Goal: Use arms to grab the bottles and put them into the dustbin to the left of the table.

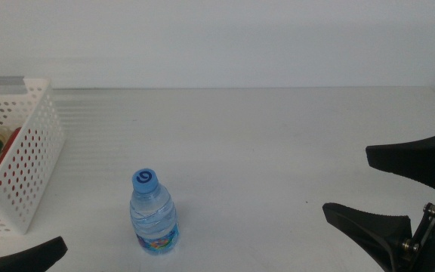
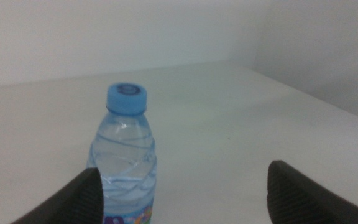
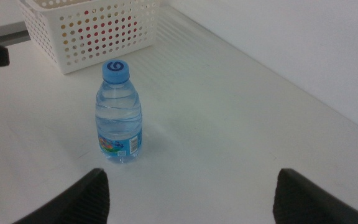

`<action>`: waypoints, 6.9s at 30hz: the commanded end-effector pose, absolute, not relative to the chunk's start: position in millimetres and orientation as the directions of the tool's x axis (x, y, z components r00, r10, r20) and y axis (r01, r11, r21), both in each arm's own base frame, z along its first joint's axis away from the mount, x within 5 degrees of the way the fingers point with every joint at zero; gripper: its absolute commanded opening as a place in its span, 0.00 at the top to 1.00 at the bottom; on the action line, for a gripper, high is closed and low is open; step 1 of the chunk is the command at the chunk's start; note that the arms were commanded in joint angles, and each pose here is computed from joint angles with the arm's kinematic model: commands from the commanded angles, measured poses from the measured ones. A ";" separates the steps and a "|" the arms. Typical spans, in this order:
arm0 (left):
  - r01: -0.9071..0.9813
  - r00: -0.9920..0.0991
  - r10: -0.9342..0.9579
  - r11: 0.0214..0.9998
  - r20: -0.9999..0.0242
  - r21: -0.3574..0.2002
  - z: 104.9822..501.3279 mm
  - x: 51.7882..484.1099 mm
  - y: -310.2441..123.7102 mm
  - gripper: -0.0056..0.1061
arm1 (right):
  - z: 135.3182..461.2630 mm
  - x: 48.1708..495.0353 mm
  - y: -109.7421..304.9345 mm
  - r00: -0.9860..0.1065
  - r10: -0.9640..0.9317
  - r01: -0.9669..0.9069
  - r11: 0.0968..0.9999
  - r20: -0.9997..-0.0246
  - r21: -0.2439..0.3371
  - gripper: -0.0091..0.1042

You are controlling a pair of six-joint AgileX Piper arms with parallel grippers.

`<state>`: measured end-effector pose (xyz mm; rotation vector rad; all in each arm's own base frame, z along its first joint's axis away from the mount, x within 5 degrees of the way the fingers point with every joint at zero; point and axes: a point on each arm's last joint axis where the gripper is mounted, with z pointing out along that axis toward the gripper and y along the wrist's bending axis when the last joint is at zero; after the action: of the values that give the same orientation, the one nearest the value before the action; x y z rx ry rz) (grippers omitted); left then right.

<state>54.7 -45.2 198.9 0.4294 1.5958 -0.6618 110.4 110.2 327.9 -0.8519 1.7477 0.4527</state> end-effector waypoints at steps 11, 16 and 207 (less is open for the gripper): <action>0.594 -0.116 -0.110 0.789 -0.987 -0.158 201.3 76.8 -58.8 0.21 | 343.3 111.1 110.4 -0.079 -0.271 -0.726 0.676 -0.959 -0.131 0.30; 0.580 -0.129 -0.107 0.798 -0.986 -0.162 197.2 89.5 -67.9 0.21 | 343.3 111.1 110.4 -0.079 -0.271 -0.726 0.676 -0.959 -0.131 0.30; -0.066 -0.910 -0.058 0.998 -0.410 0.006 278.7 381.7 117.8 0.14 | 343.3 111.1 110.4 -0.079 -0.271 -0.726 0.675 -0.959 -0.131 0.30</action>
<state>384.2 121.5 242.6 -0.0821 2.8369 0.0127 110.1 110.2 327.3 -0.8565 1.7540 0.4519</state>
